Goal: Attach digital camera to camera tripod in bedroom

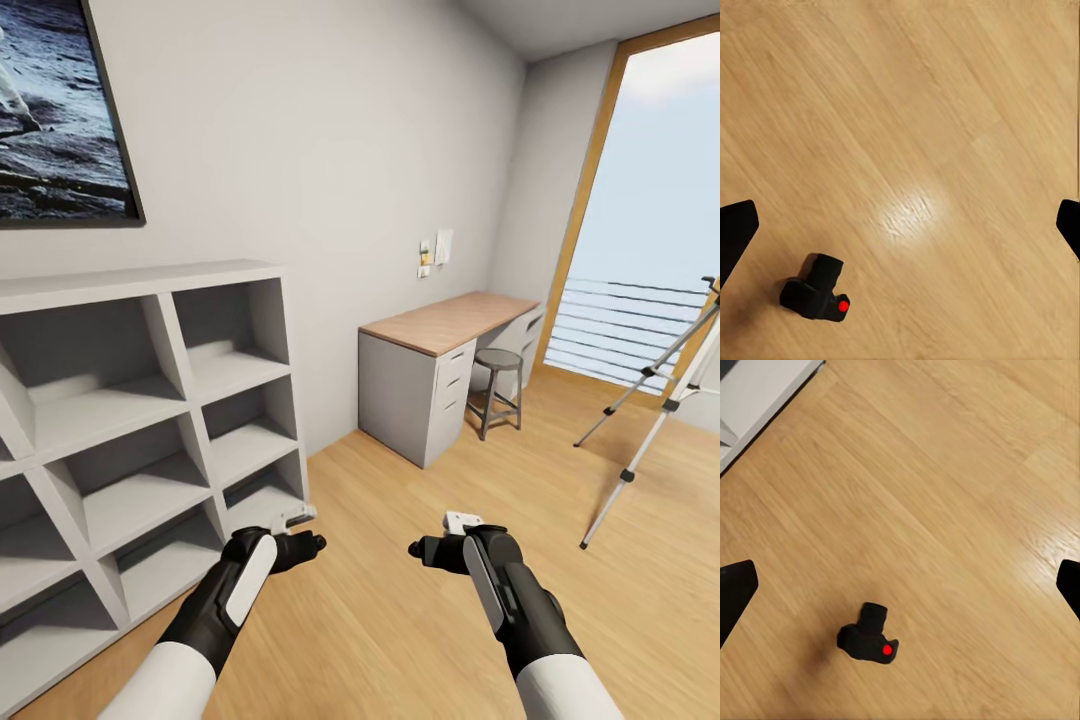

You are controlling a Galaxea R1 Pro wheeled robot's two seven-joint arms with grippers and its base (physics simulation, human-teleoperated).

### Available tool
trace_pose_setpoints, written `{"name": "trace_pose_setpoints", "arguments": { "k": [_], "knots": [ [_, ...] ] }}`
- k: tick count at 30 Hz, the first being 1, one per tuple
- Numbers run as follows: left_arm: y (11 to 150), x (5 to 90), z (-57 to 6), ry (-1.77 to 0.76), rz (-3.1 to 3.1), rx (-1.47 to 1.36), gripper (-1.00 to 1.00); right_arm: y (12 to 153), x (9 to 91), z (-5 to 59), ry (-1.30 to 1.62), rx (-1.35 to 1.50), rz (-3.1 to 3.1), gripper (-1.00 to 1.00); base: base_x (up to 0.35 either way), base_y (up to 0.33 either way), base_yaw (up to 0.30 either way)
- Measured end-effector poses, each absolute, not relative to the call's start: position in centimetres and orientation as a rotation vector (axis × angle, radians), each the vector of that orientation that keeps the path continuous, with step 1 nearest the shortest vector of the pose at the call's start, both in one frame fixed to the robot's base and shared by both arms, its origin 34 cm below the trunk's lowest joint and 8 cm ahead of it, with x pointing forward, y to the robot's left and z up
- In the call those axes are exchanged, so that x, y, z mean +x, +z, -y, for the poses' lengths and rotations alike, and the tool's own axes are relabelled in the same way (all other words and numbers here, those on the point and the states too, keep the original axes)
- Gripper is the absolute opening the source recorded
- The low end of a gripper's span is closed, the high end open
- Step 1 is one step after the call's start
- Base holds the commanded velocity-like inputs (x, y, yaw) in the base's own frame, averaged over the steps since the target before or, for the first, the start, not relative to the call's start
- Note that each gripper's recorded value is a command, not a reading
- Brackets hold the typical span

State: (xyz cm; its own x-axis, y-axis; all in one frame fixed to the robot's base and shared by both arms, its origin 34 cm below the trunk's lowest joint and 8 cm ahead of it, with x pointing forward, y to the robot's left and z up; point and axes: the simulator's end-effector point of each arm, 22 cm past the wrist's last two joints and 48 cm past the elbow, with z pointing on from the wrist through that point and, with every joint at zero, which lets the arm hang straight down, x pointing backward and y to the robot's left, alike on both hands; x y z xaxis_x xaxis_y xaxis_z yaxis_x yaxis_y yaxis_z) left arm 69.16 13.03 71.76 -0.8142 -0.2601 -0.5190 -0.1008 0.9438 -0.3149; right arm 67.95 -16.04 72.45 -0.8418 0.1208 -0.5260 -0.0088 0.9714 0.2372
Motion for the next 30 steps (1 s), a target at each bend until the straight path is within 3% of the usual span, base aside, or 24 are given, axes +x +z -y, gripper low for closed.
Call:
{"name": "trace_pose_setpoints", "arguments": {
  "k": [17,30],
  "knots": [
    [71.0,69.0,-14.0,-0.592,-2.509,-0.366,1.00,69.4,67.6,15.7,0.321,0.076,-2.557,1.00,0.000,0.000,0.000],
    [68.4,68.9,-16.5,-0.601,-2.507,-0.415,1.00,67.8,67.7,15.0,0.385,0.061,-2.531,1.00,0.000,0.000,0.000]
  ]
}}
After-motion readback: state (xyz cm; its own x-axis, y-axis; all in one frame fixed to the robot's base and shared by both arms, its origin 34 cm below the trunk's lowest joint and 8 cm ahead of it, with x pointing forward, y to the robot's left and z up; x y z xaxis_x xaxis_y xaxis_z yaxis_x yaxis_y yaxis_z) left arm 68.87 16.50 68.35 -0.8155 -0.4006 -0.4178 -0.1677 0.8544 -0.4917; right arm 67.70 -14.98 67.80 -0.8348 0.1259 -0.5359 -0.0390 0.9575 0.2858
